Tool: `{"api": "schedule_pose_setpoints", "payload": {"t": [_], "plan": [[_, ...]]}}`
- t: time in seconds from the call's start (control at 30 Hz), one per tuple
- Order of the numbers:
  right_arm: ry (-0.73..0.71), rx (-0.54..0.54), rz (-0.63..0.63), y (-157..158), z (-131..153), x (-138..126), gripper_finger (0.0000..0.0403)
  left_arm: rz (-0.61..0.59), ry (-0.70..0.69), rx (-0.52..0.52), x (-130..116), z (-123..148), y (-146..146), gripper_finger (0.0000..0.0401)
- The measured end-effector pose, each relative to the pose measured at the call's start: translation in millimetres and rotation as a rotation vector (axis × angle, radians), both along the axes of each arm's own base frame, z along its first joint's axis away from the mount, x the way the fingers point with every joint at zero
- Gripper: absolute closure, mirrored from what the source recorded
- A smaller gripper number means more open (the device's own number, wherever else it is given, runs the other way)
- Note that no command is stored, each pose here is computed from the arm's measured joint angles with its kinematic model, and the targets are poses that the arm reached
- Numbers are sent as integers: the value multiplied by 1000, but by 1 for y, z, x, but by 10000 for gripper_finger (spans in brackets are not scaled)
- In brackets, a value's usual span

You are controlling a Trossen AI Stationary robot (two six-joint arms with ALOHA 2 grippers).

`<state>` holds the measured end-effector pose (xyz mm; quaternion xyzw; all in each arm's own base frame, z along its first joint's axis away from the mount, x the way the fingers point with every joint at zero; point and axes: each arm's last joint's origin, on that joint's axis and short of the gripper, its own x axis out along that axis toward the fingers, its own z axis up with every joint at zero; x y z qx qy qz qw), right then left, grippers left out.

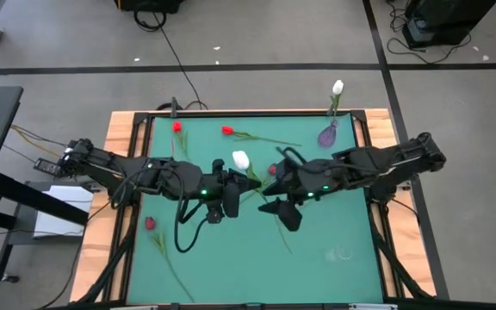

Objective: Sort flowers into vase by color
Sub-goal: Put the white flower into the violet vase

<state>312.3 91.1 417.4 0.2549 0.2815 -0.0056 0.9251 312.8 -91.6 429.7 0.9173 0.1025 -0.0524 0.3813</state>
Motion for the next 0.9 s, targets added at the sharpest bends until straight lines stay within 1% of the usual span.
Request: {"api": "schedule_pose_setpoints", "payload": {"t": [0.07,0.13,0.2,0.27,0.3,0.4,0.5,0.53,0.6,0.7,0.73,0.83,0.9], "plan": [[19,14,5,-1,-5,5,184,0,1,-1,0,0,0,387],[18,38,26,-1,-5,6,223,0,1,-3,0,0,0,387],[8,52,45,1,-4,7,282,1,0,-5,0,0,0,387],[15,46,55,1,-4,6,358,0,0,-9,0,0,0,387],[14,35,62,1,-5,7,379,1,-1,-12,0,0,0,387],[11,31,57,3,-4,6,392,8,-9,-33,0,0,0,384],[12,22,46,3,-5,6,396,19,-16,-90,1,0,1,371],[10,19,40,2,-4,6,396,20,-21,-127,1,0,2,365],[7,7,27,2,-4,6,397,27,-40,-262,1,0,2,348],[6,-26,-17,1,-5,6,398,45,-62,-421,1,1,2,312],[10,-46,-42,0,-6,5,398,57,-72,-488,1,1,2,298],[41,-144,-170,-1,-10,1,398,123,-122,-752,1,1,3,253],[64,-228,-304,-4,-13,-3,398,140,-144,-930,3,1,5,224]]}}
